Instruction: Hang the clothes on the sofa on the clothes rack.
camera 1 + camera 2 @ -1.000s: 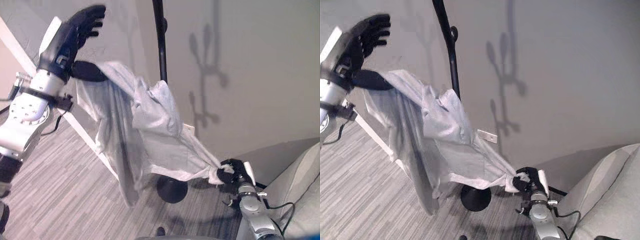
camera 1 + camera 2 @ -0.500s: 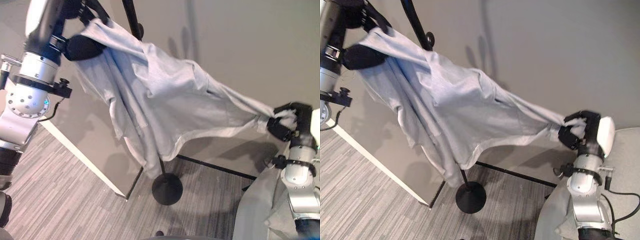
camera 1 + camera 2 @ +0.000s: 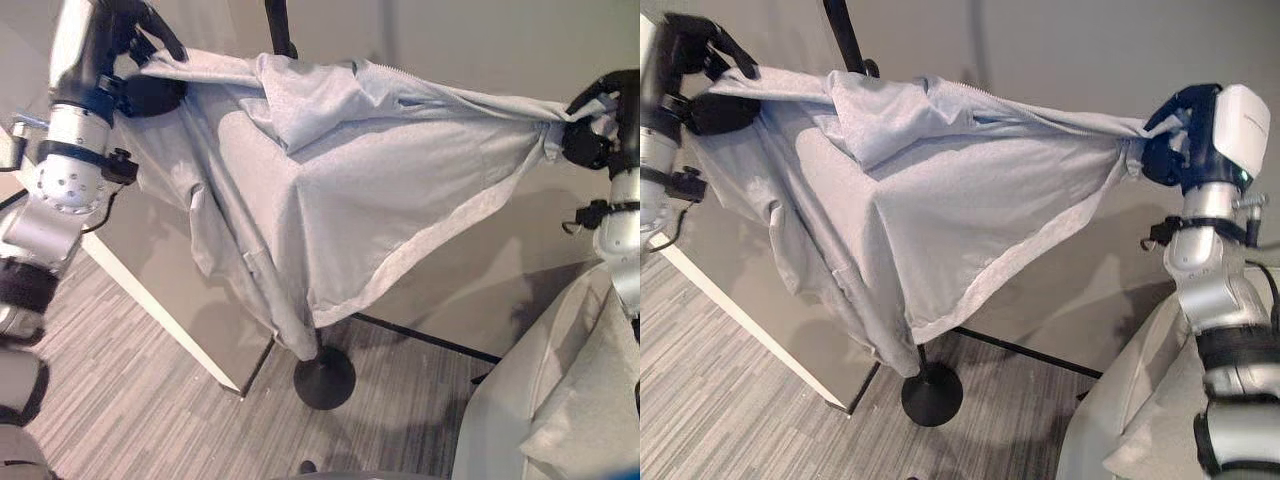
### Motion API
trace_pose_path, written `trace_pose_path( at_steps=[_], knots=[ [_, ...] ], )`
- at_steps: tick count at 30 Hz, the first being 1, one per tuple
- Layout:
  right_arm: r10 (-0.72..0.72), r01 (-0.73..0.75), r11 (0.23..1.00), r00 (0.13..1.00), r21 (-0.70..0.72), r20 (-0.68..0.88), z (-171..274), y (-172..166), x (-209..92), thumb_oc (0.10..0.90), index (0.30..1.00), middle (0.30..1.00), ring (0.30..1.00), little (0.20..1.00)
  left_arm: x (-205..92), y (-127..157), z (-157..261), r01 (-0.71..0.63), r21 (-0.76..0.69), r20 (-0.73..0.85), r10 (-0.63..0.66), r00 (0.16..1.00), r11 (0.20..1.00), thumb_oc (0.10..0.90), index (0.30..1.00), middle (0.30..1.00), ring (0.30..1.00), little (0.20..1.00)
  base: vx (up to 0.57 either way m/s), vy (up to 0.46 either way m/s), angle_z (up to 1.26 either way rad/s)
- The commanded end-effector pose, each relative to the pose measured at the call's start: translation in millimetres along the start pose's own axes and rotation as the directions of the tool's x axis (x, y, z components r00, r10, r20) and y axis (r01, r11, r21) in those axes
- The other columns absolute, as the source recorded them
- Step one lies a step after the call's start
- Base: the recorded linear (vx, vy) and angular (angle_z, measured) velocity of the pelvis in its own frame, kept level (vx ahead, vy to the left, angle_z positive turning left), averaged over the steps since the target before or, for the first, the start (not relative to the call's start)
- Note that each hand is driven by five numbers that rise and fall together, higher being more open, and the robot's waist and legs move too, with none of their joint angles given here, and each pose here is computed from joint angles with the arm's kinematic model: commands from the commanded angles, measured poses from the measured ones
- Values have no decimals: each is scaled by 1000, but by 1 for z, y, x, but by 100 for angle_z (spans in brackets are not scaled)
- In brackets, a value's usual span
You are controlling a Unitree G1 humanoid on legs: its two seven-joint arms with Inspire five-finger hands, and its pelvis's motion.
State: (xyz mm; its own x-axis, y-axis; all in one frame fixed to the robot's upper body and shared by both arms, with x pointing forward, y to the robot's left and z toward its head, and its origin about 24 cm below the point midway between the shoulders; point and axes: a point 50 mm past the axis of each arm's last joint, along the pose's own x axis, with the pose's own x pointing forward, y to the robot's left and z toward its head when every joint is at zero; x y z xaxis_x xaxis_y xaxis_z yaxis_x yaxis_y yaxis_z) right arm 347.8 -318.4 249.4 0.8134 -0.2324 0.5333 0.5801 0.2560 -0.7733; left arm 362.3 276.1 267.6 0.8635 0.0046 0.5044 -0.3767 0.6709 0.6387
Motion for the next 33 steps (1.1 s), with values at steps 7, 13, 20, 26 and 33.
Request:
trace_pose_path(
  at_steps=[7,13,20,26,33],
  knots=[
    [-37,33,991,999,-133,-30,21,-40,49,400,300,300,300,300,31,66,-11,-221,164,-208,253,945,961,400,300,300,300,300,-19,29,-12],
    [105,-90,981,991,-174,84,28,-5,22,400,300,300,300,300,5,47,-41,-181,129,-260,210,943,975,400,300,300,300,300,-8,15,-12],
    [211,-201,976,968,-84,139,8,31,-54,400,300,300,300,300,-46,0,-51,-232,-224,-219,183,959,947,400,300,300,300,300,19,-5,-2],
    [267,-271,962,958,22,108,5,60,-92,400,300,300,300,300,-75,-33,-51,-272,-426,-249,177,952,863,400,300,300,300,300,-4,-3,-1],
    [417,-406,725,901,556,115,59,133,-158,400,300,300,300,300,-116,-106,-34,-397,-783,-403,96,910,479,800,900,900,900,900,-16,-6,-1]
  ],
)
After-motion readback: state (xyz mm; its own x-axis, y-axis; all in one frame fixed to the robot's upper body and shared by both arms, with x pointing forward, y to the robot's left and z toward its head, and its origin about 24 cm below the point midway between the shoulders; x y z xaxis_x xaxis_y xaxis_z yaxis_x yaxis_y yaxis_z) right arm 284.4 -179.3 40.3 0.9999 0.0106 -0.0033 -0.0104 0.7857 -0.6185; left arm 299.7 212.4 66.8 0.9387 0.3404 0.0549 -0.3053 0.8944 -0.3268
